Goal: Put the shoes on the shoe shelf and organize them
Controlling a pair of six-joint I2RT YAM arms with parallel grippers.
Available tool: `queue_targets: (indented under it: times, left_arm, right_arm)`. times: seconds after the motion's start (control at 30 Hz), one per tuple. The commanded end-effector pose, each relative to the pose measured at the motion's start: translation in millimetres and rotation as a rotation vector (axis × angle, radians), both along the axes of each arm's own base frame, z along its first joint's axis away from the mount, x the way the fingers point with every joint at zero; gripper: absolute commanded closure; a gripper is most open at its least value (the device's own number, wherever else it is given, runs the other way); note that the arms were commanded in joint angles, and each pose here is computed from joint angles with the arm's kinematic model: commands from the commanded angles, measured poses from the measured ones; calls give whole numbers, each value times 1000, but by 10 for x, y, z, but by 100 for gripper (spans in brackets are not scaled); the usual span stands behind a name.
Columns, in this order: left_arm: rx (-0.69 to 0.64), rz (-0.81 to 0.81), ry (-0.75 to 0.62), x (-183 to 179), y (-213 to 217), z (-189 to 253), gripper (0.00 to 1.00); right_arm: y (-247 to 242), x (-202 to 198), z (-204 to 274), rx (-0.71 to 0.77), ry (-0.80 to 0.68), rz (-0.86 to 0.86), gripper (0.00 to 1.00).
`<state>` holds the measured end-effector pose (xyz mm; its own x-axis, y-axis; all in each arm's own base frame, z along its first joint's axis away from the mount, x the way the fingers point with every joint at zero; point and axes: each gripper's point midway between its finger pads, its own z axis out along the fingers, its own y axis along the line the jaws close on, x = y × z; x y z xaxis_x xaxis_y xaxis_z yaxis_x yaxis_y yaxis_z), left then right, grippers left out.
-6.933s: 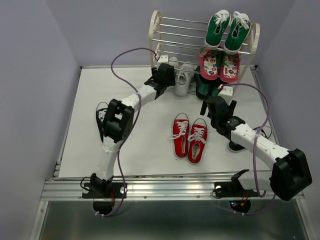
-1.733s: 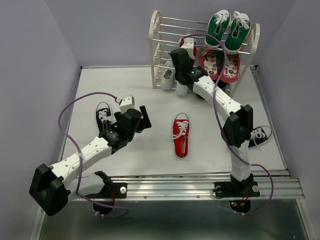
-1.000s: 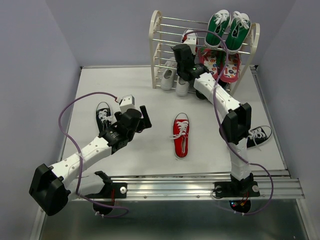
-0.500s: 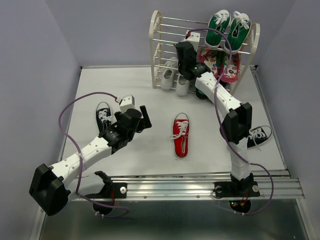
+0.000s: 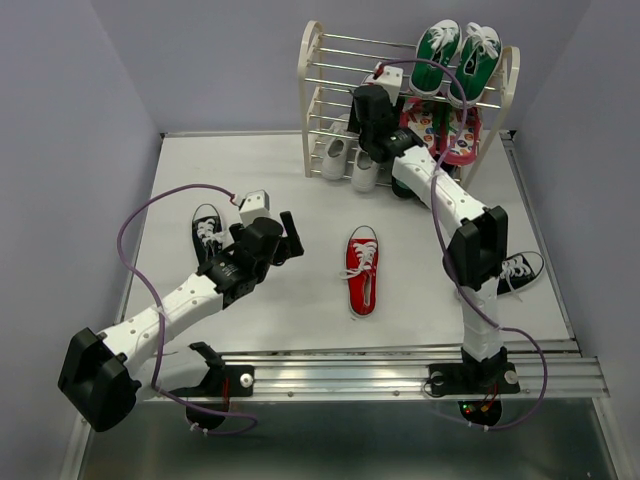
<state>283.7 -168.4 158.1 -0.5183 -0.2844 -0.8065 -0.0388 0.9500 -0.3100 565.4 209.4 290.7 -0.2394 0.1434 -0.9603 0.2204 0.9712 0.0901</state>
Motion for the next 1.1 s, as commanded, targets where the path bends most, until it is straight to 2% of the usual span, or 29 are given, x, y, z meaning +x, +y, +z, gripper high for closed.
queue_targets:
  times: [0.0, 0.03, 0.07, 0.1, 0.27, 0.3, 0.33, 0.37, 0.4, 0.43, 0.47, 0.5, 0.7, 0.77, 0.83, 0.87, 1.07]
  left_arm:
    - [-64, -7, -55, 37, -49, 281, 1]
    - [-75, -25, -49, 20, -81, 285, 1]
    - [-83, -39, -50, 3, -103, 300, 1]
    - [-87, -49, -48, -6, -116, 306, 1]
    - [-141, -172, -6, -148, -325, 252, 1]
    - [-151, -191, -2, -168, -360, 261, 1]
    - [-165, -214, 11, -216, -407, 242, 1]
    - [-172, -238, 17, -277, -461, 230, 1]
    - [-179, -253, 19, -321, -503, 235, 1]
    - [-188, -258, 27, -362, -538, 220, 1]
    - [-195, -272, 32, -411, -583, 221, 1]
    - [-194, -305, 41, -519, -689, 202, 1]
    - [-226, -410, 111, -961, -1221, 137, 1]
    - [-180, -447, 146, -1133, -1427, -3, 1]
    - [-159, -450, 160, -1182, -1579, -1, 1]
    - [-96, -456, 203, -1253, -1630, -193, 1]
    - [-28, -406, 228, -1199, -1815, -317, 1]
  right_arm:
    - [8, -187, 676, 122, -132, 63, 23]
    - [19, -216, 598, 120, -114, 76, 18]
    - [5, -294, 713, 134, -128, 93, 12]
    - [38, -339, 728, 144, -124, 123, 0]
    - [48, -800, 676, 197, -71, 246, 0]
    - [44, -811, 484, 184, -33, 243, 0]
    - [-20, -967, 638, 204, -58, 255, 0]
    - [-43, -1178, 608, 205, -47, 278, 0]
    - [-13, -1216, 395, 187, -3, 284, 0]
    - [-119, -1400, 527, 214, -24, 279, 0]
    - [-197, -1524, 277, 203, 27, 266, 0]
    - [-335, -1704, 409, 235, -7, 243, 0]
    - [-1152, -2374, -250, 227, 72, -59, 0]
    - [-1313, -2532, -361, 249, 71, -124, 0]
    - [-1517, -2692, -386, 249, 34, -186, 0]
    - [-1584, -2756, -320, 260, 5, -198, 0]
    - [-1747, -2898, -264, 246, -31, -228, 0]
